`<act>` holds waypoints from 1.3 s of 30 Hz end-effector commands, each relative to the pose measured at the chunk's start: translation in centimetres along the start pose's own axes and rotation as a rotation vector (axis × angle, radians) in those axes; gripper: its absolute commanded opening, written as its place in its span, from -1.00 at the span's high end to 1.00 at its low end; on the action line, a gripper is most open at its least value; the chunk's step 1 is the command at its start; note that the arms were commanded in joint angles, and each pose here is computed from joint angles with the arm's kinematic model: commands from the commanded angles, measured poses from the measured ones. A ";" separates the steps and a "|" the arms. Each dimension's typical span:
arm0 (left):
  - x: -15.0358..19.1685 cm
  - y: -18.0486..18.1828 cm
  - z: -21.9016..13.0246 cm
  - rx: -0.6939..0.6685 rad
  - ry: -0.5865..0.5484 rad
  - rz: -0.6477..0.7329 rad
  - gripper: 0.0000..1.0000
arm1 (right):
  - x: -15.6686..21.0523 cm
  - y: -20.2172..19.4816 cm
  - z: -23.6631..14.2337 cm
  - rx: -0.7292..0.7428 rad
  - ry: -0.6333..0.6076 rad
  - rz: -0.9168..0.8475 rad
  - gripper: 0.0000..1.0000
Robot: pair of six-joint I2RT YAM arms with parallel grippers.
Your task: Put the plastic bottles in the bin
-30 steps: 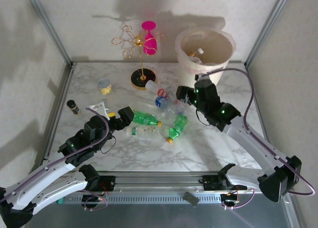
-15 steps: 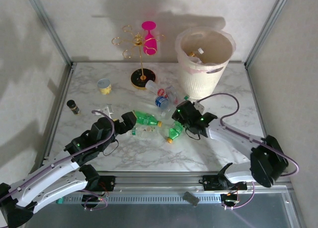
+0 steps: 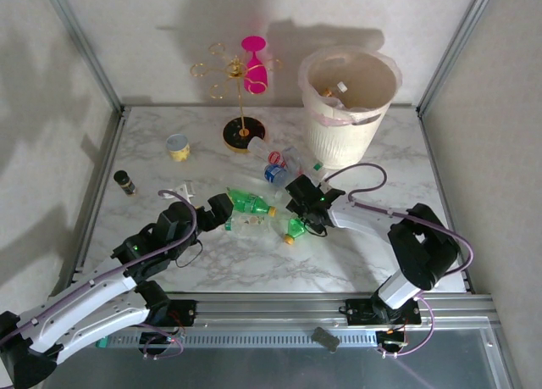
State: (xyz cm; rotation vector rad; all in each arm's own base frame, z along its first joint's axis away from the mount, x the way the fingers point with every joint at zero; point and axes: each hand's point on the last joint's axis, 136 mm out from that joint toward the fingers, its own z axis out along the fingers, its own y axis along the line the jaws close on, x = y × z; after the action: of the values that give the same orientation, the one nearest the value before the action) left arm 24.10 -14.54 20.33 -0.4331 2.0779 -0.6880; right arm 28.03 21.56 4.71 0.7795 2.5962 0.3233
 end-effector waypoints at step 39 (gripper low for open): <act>-6.9 -5.6 -8.5 0.156 -0.072 0.125 -0.99 | -3.9 0.8 -9.5 -0.106 -0.140 -0.071 0.01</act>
State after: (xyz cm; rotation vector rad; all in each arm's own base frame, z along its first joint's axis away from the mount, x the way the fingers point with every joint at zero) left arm 21.03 -11.91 30.85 -0.2996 1.9654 -0.7211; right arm 27.44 19.57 12.45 0.7261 2.4699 0.3902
